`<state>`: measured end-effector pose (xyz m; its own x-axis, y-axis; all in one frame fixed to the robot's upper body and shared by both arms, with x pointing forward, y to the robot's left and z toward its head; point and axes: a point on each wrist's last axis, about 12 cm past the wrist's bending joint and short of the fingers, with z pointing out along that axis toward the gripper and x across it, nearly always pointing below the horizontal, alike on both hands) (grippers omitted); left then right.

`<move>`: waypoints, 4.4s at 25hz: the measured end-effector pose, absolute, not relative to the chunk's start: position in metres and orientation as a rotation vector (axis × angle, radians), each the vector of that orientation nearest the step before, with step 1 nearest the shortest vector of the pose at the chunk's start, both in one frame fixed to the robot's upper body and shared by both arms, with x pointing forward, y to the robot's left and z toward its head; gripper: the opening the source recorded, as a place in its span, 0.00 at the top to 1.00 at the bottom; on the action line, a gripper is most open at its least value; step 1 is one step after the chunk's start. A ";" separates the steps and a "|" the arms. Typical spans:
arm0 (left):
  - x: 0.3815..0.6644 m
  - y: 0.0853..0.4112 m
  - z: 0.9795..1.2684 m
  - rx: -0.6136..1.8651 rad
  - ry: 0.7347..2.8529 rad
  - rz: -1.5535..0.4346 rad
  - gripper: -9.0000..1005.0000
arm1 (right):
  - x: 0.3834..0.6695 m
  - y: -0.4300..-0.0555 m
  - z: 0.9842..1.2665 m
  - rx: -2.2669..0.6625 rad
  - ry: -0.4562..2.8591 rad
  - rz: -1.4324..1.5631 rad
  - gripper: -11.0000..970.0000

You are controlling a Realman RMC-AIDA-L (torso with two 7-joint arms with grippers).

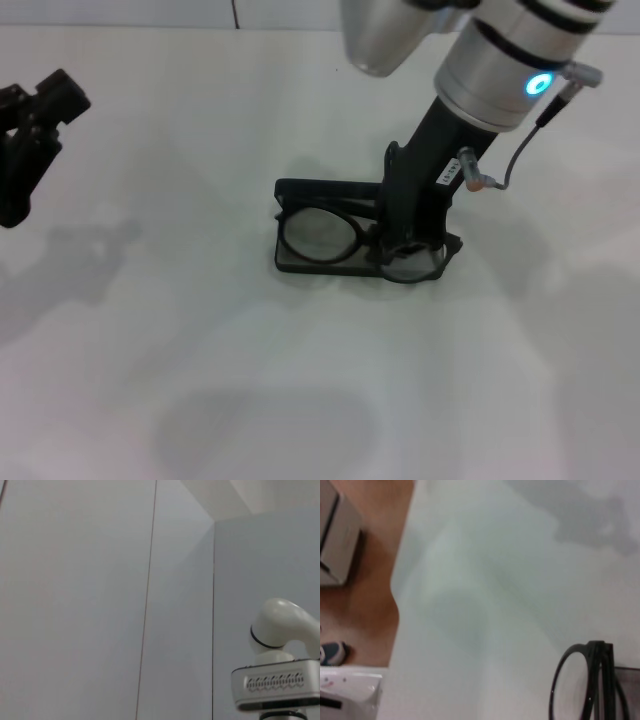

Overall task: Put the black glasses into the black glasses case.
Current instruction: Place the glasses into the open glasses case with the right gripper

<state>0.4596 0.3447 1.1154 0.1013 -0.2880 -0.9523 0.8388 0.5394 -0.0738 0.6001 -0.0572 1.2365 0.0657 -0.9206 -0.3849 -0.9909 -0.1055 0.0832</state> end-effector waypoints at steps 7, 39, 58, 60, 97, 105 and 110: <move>0.456 0.344 1.113 0.569 1.194 -0.909 0.93 | 0.604 -0.044 1.220 -2.193 1.968 0.362 0.88; 0.454 0.330 1.100 0.573 1.204 -0.932 0.93 | 0.613 -0.038 1.179 -2.230 1.899 0.129 0.88; 0.453 0.327 1.097 0.567 1.210 -0.937 0.93 | 0.614 -0.039 1.174 -2.234 1.877 0.132 0.83; 0.453 0.327 1.097 0.567 1.210 -0.937 0.93 | 0.614 -0.039 1.174 -2.235 1.877 0.131 0.82; 0.456 0.324 1.096 0.561 1.207 -0.942 0.93 | 0.611 -0.041 1.168 -2.248 1.848 0.115 0.94; 0.456 0.324 1.096 0.560 1.208 -0.941 0.93 | 0.604 -0.040 1.169 -2.253 1.821 0.141 0.96; 0.455 0.325 1.096 0.557 1.206 -0.939 0.93 | 0.602 -0.040 1.172 -2.211 1.841 0.154 0.96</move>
